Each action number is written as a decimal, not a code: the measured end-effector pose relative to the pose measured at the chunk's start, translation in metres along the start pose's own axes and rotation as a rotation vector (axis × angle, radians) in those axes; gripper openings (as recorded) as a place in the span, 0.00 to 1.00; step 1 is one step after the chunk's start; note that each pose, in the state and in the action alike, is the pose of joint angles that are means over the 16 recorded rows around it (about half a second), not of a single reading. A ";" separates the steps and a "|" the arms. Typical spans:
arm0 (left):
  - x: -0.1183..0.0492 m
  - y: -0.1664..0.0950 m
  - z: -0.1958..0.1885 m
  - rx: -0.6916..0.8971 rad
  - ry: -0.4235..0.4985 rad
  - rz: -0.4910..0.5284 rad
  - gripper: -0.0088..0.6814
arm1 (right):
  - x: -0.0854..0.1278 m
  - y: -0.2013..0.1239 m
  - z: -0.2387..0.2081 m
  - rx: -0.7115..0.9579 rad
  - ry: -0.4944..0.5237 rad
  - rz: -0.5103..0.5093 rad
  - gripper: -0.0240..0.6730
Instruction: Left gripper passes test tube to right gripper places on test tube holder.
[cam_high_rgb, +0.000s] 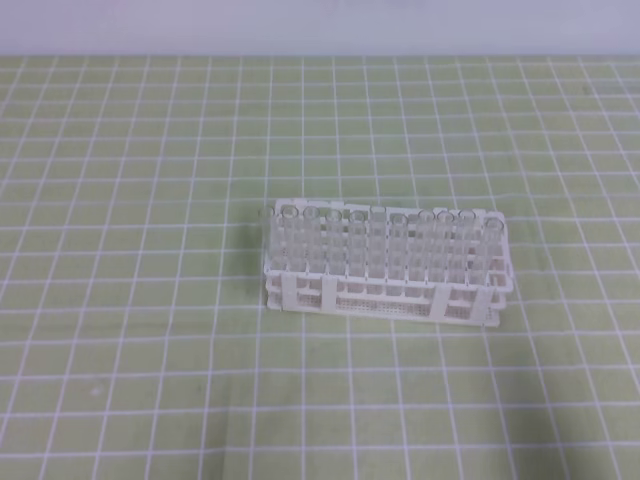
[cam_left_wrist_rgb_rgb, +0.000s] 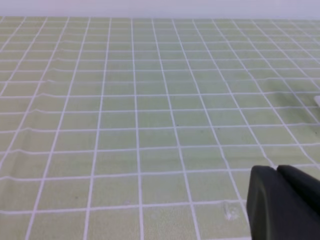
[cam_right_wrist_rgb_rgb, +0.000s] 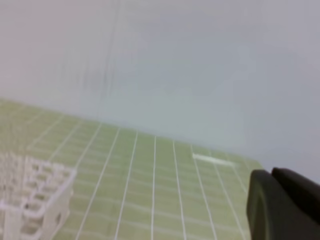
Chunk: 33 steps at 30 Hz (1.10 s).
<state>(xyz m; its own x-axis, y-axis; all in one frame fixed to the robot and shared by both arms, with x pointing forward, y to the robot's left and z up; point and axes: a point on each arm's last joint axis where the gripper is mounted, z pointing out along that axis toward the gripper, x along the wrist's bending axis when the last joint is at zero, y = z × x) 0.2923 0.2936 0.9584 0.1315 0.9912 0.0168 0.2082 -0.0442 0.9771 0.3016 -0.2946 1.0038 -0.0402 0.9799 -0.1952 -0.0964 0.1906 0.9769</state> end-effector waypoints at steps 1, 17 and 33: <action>0.000 0.000 0.000 0.000 0.000 0.000 0.01 | 0.000 -0.003 -0.001 0.000 -0.006 0.005 0.03; 0.000 0.000 0.000 -0.002 0.000 0.000 0.01 | 0.008 -0.035 -0.011 0.228 0.031 0.100 0.03; 0.000 -0.001 0.000 -0.001 0.000 0.000 0.01 | 0.008 -0.039 -0.012 0.268 0.037 0.109 0.03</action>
<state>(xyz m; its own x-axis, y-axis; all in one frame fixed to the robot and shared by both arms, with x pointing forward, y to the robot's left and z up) 0.2923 0.2936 0.9579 0.1320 0.9911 0.0169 0.2075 -0.0443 0.9772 0.2930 -0.2944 0.9631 -0.0728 0.9936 -0.0862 0.1768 0.0979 0.9794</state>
